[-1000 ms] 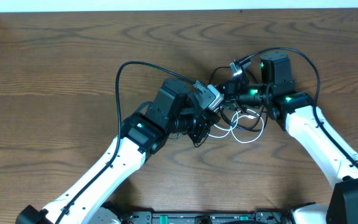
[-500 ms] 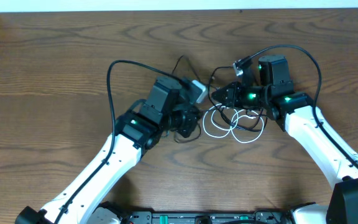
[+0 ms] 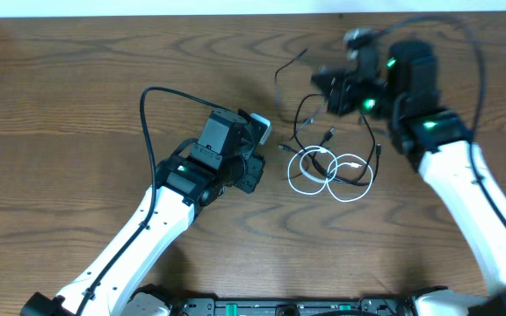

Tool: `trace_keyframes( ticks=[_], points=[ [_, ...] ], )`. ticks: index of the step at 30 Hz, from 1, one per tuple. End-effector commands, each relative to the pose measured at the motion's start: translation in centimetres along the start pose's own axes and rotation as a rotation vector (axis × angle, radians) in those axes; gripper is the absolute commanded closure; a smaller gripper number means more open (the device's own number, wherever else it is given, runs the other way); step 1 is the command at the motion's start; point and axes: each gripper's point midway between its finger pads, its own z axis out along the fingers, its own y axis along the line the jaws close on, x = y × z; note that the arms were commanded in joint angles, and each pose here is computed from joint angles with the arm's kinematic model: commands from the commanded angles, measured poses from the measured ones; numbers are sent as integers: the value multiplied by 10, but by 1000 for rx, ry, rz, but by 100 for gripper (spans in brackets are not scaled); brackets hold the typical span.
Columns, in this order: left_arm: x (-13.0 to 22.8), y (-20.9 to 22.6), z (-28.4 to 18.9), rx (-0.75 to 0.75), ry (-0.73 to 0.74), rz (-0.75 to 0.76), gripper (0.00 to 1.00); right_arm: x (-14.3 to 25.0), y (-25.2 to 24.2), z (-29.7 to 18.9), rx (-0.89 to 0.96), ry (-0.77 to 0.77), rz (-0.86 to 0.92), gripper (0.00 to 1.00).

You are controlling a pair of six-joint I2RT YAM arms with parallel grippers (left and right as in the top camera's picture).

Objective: Untangle cables
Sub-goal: 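Pull the black cable with the right gripper off to the right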

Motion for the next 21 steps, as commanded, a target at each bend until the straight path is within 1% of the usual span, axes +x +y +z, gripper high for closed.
trace_keyframes(
  ticks=[1, 3, 6, 10, 15, 16, 17, 21],
  points=[
    [-3, 3, -2, -17, -9, -7, 70, -87, 5, -57, 128, -249, -121, 99],
    [-3, 3, -2, -17, -7, -7, 70, -116, -5, -83, 211, -341, -131, 99],
    [-3, 3, -2, -17, -6, -7, 70, -148, -29, -122, 346, -446, -150, 99],
    [-3, 3, -2, -17, -6, -7, 70, -164, -72, -166, 524, -513, -158, 99],
    [-3, 3, -2, -17, -6, -7, 70, -164, -133, -224, 757, -559, -82, 99],
    [-3, 3, -2, -17, -6, -7, 70, -156, -158, -249, 865, -559, -35, 99],
    [-3, 3, -2, -17, -6, -7, 70, -151, -170, -259, 915, -554, -12, 99],
    [-3, 3, -2, -17, -6, -11, 70, -129, -209, -285, 1063, -485, 36, 99]
  ],
)
